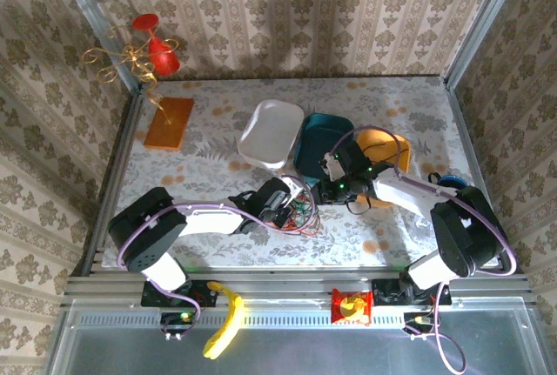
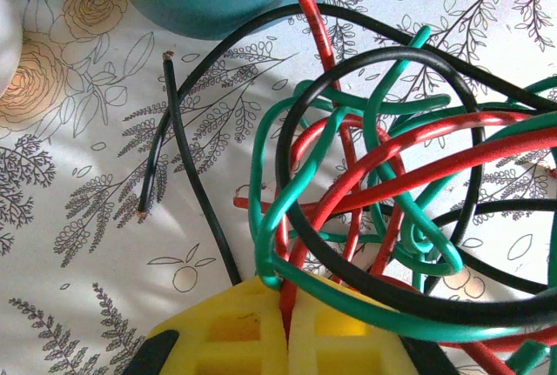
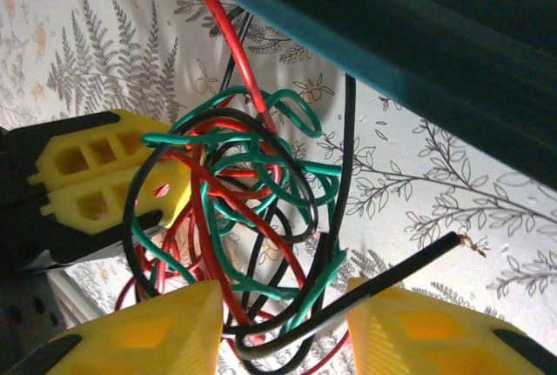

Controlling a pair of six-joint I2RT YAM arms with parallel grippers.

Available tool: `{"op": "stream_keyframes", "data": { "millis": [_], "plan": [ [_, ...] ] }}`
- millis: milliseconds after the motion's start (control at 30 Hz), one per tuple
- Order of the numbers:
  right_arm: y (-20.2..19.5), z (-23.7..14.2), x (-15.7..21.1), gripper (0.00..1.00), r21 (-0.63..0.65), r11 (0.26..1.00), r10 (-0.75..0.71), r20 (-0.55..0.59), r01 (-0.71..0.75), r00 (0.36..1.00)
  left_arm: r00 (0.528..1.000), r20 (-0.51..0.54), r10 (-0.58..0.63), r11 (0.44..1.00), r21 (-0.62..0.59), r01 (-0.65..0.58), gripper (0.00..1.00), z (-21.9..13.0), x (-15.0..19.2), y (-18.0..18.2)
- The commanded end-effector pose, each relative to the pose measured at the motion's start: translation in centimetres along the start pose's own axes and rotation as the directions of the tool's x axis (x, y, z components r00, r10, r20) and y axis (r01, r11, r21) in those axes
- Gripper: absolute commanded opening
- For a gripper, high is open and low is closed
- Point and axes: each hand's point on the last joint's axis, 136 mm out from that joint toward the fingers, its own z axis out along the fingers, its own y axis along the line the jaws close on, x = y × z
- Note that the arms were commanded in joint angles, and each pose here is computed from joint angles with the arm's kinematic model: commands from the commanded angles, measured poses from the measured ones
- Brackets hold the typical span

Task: Untangle the cables

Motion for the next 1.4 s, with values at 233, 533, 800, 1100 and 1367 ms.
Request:
{"op": "stream_keyframes", "data": {
  "millis": [233,533,800,1100,1367],
  "plan": [
    [0.6,-2.8,-2.3,0.0,0.052,0.999,-0.023,0.115,0.018,0.993,0.999,-0.04,0.006,0.999,-0.037,-0.008,0.01,0.0,1.1,0.5],
    [-3.0,-17.6,-6.0,0.0,0.469,0.871,-0.134,0.514,-0.147,0.847,0.998,-0.064,0.001,0.999,-0.037,-0.004,0.09,0.2,2.1,0.5],
    [-6.1,-28.0,-5.6,0.0,0.525,0.74,-0.16,0.744,-0.42,0.648,0.998,-0.069,-0.004,0.999,-0.047,0.001,0.1,0.3,2.4,0.7],
    [-6.9,-36.7,-3.9,0.0,0.334,0.724,-0.14,0.928,-0.603,0.346,0.997,-0.073,-0.007,0.998,-0.055,0.003,0.1,0.4,2.7,0.8],
    [-6.8,-41.4,-1.9,0.0,0.17,0.709,-0.112,0.985,-0.684,0.129,0.997,-0.078,-0.015,0.997,-0.076,0.009,0.1,0.4,3.1,1.2]
  ]
}}
